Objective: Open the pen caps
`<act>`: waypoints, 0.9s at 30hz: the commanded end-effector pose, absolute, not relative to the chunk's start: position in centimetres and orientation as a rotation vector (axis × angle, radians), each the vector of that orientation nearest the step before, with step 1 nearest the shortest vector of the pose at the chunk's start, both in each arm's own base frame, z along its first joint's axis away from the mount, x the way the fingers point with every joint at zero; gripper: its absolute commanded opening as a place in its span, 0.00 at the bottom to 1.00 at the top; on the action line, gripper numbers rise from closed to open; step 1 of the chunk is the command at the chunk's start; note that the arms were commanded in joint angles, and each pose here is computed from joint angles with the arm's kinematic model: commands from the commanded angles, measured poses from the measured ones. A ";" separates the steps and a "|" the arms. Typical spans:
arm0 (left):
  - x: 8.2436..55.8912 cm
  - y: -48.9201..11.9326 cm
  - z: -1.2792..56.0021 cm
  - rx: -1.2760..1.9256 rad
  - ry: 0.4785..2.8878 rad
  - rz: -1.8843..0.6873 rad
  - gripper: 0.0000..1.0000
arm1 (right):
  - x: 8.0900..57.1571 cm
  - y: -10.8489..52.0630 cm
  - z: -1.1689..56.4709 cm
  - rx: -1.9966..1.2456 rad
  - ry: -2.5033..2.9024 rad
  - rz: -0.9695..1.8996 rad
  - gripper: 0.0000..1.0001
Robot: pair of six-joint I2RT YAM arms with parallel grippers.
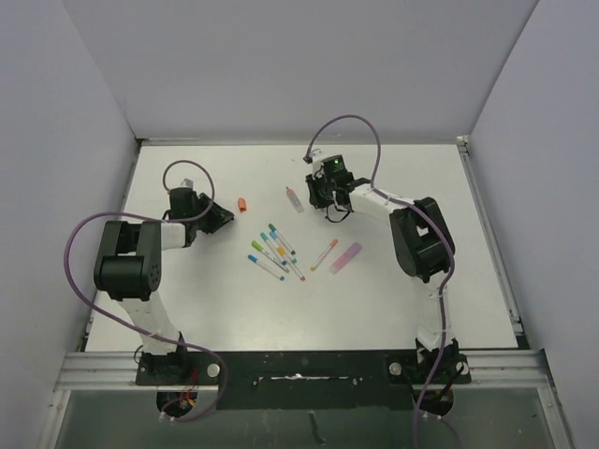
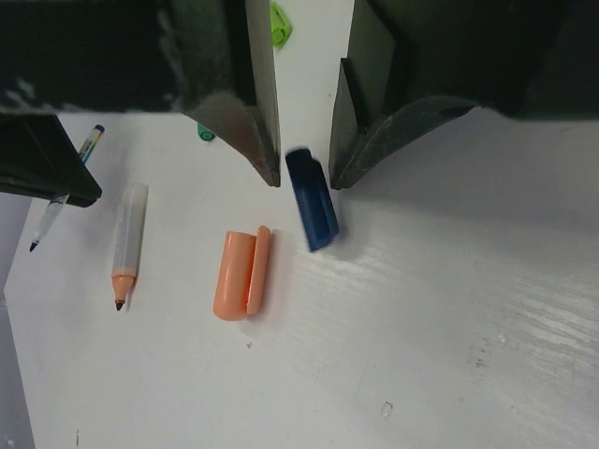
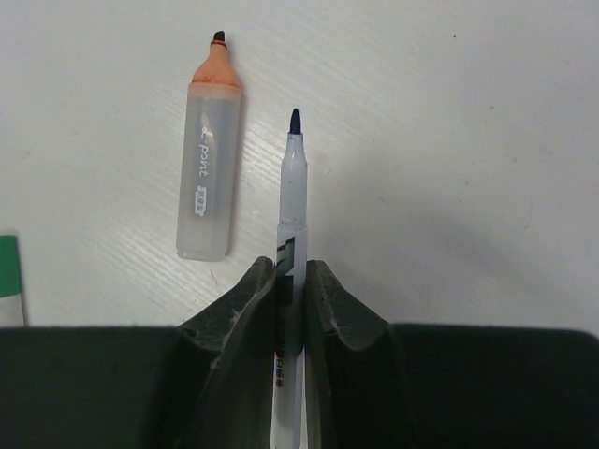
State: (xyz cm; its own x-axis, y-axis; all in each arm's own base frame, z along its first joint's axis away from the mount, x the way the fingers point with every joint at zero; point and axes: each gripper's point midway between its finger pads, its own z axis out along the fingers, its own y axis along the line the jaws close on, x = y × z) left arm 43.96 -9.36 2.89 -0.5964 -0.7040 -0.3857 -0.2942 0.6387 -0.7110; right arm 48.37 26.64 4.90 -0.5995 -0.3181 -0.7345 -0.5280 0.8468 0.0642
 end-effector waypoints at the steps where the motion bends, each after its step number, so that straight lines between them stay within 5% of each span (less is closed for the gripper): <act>1: 44.7 -8.7 3.3 -0.762 2.165 -0.801 0.28 | 51.2 27.2 7.8 -0.590 2.160 0.361 0.00; 6: 44.2 -8.1 3.9 -0.780 2.149 -0.797 0.30 | 51.7 27.2 6.6 -0.579 2.185 0.374 0.01; 14: 43.0 -8.0 9.3 -0.714 1.984 -0.866 0.39 | 52.1 27.5 4.6 -0.573 2.231 0.394 0.21; 23: 41.2 -8.3 17.0 -0.605 1.773 -0.941 0.96 | 52.3 28.0 4.7 -0.564 2.228 0.420 0.43; 27: 40.8 -8.4 18.6 -0.584 1.730 -0.956 0.98 | 52.2 27.9 6.0 -0.547 2.197 0.424 0.48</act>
State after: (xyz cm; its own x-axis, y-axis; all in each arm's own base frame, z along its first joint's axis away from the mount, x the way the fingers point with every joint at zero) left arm 40.80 -8.40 14.55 -0.4220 -0.7546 -0.5025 -0.0586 0.5758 -0.8155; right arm 51.00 27.26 2.76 -0.6305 -0.2837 -0.7225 -0.5099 0.8532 0.1099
